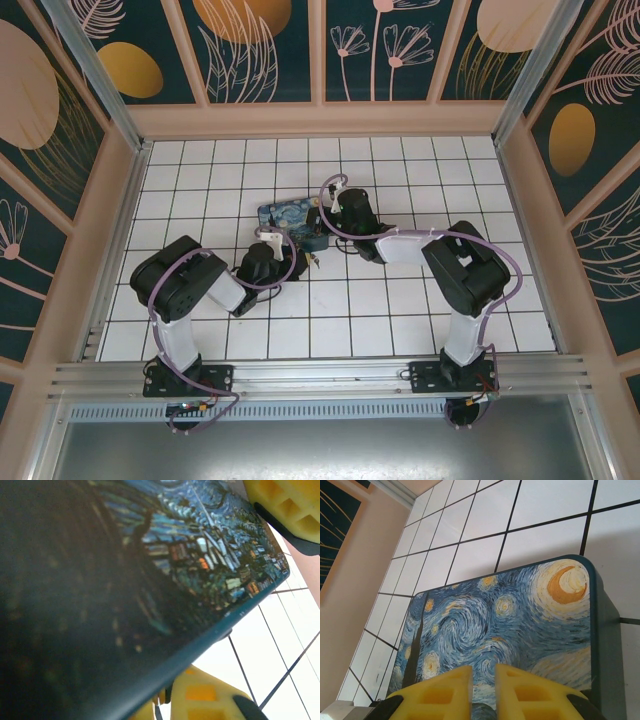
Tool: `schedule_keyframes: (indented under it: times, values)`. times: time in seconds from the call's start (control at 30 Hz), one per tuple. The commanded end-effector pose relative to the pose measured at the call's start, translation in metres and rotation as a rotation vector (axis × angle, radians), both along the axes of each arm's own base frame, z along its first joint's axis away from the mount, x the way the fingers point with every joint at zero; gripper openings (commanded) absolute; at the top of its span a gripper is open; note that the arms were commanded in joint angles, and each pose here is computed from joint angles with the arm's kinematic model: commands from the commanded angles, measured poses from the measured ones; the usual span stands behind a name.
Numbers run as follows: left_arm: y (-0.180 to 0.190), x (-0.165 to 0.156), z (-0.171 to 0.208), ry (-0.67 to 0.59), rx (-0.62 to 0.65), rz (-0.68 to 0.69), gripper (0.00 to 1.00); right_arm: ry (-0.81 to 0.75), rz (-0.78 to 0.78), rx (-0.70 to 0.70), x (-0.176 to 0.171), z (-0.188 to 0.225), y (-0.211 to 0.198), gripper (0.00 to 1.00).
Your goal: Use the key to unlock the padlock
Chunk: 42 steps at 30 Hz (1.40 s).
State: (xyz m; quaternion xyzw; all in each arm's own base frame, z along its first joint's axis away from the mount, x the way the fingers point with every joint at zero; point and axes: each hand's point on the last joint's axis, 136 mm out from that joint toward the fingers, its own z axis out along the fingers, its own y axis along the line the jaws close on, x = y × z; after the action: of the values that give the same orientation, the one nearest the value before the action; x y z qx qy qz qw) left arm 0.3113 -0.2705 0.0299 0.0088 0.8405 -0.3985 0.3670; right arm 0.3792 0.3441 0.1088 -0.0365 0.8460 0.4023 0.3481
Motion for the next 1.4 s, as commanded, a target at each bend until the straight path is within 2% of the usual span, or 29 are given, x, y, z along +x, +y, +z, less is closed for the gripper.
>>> schedule_keyframes:
  times: [0.0,0.13,0.33,0.53,0.67,0.73,0.97,1.37]
  values:
    - [-0.007,0.005,0.008,-0.022,-0.020,-0.004,0.01,0.141,0.010,-0.074,-0.020,-0.051,-0.010,0.19]
    - [-0.008,0.003,0.015,-0.021,-0.027,-0.015,0.00,0.126,0.013,-0.063,-0.019,-0.042,-0.009,0.20]
    - [-0.014,-0.006,0.031,-0.001,-0.046,-0.067,0.00,0.064,-0.006,-0.011,-0.021,-0.005,-0.014,0.21]
    - [-0.018,-0.015,0.053,0.002,-0.065,-0.120,0.00,0.008,-0.049,0.073,-0.051,0.027,-0.034,0.29]
    - [-0.023,-0.021,0.063,0.013,-0.092,-0.160,0.00,0.025,-0.059,0.114,-0.081,0.021,-0.042,0.42]
    - [-0.024,-0.024,0.064,0.022,-0.100,-0.172,0.00,0.040,-0.063,0.130,-0.093,0.015,-0.044,0.45]
    - [-0.027,-0.033,0.074,0.034,-0.137,-0.210,0.00,0.089,-0.083,0.252,-0.123,-0.004,-0.058,0.49]
    - [-0.033,-0.041,0.090,0.053,-0.227,-0.252,0.00,0.106,-0.081,0.419,-0.131,0.005,-0.063,0.51]
